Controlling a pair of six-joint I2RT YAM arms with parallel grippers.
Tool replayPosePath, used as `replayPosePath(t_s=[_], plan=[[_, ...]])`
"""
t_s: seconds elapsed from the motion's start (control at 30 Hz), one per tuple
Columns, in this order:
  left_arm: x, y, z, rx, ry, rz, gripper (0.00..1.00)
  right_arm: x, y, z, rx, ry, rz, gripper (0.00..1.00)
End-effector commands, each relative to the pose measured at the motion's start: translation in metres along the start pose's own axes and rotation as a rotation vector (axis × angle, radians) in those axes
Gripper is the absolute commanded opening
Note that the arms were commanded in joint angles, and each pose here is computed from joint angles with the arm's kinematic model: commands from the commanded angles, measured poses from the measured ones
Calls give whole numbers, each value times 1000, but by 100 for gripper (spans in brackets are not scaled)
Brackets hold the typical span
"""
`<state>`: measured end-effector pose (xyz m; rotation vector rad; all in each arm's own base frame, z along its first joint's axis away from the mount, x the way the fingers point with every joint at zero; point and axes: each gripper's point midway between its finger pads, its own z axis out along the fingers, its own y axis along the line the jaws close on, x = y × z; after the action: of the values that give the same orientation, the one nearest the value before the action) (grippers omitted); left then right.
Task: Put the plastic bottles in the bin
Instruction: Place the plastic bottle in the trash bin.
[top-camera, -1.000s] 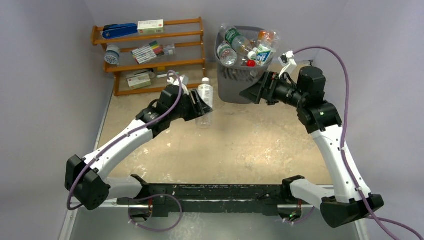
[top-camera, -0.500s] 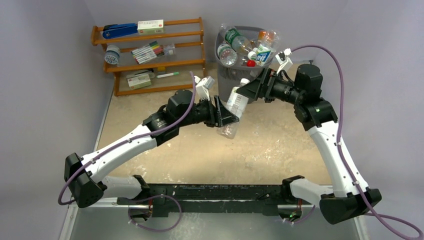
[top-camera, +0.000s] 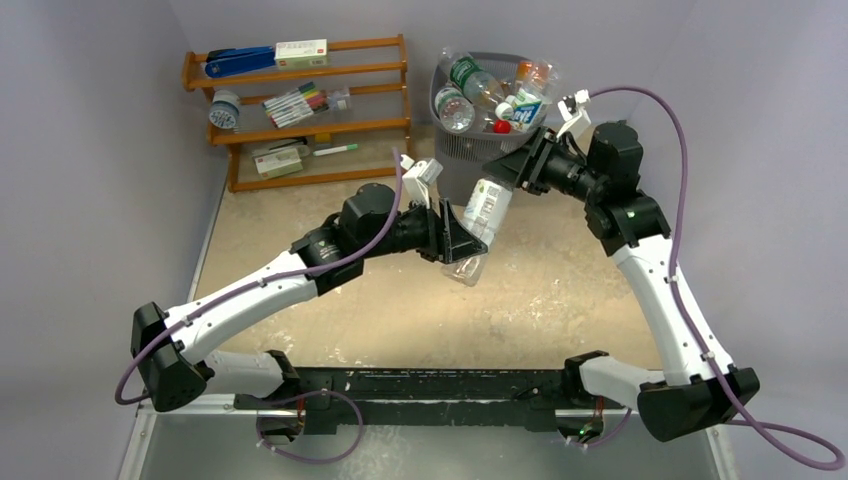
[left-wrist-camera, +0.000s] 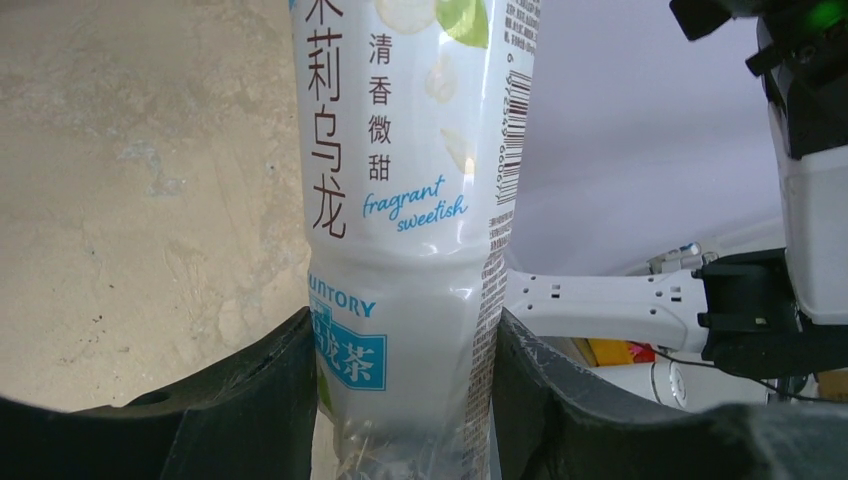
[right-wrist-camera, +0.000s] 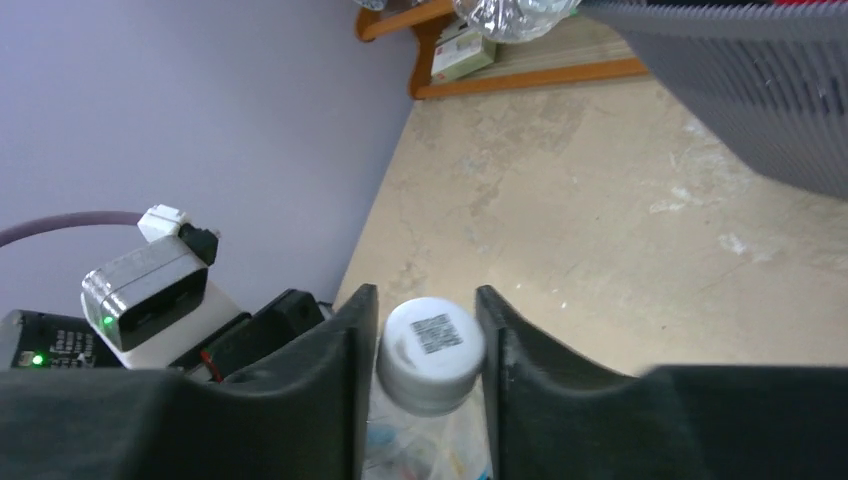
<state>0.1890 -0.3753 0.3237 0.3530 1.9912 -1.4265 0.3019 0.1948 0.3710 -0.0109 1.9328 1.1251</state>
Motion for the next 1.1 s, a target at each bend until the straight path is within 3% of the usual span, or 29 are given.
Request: replayPosePath(t_s=[0.0, 0.07, 0.13, 0.33, 0.57, 0.8, 1.07], plan=[[-22, -23, -3, 58, -70, 59, 38, -16, 13, -2, -41, -62, -36, 29], [-23, -18, -1, 36, -74, 61, 40, -18, 17, -2, -54, -64, -41, 17], [-23, -14, 1, 15, -75, 73, 45, -21, 21, -3, -65, -70, -46, 11], [-44, -5, -10, -109, -122, 145, 69, -56, 35, -5, -31, -114, -117, 9], [-89, 3, -64, -344, -257, 210, 75, -155, 41, 20, 87, -235, -278, 9], [-98, 14, -103, -475, -305, 217, 78, -273, 39, 12, 111, -544, -371, 9], [-81, 29, -104, -508, -244, 235, 80, -341, 39, -18, 144, -926, -494, 9]])
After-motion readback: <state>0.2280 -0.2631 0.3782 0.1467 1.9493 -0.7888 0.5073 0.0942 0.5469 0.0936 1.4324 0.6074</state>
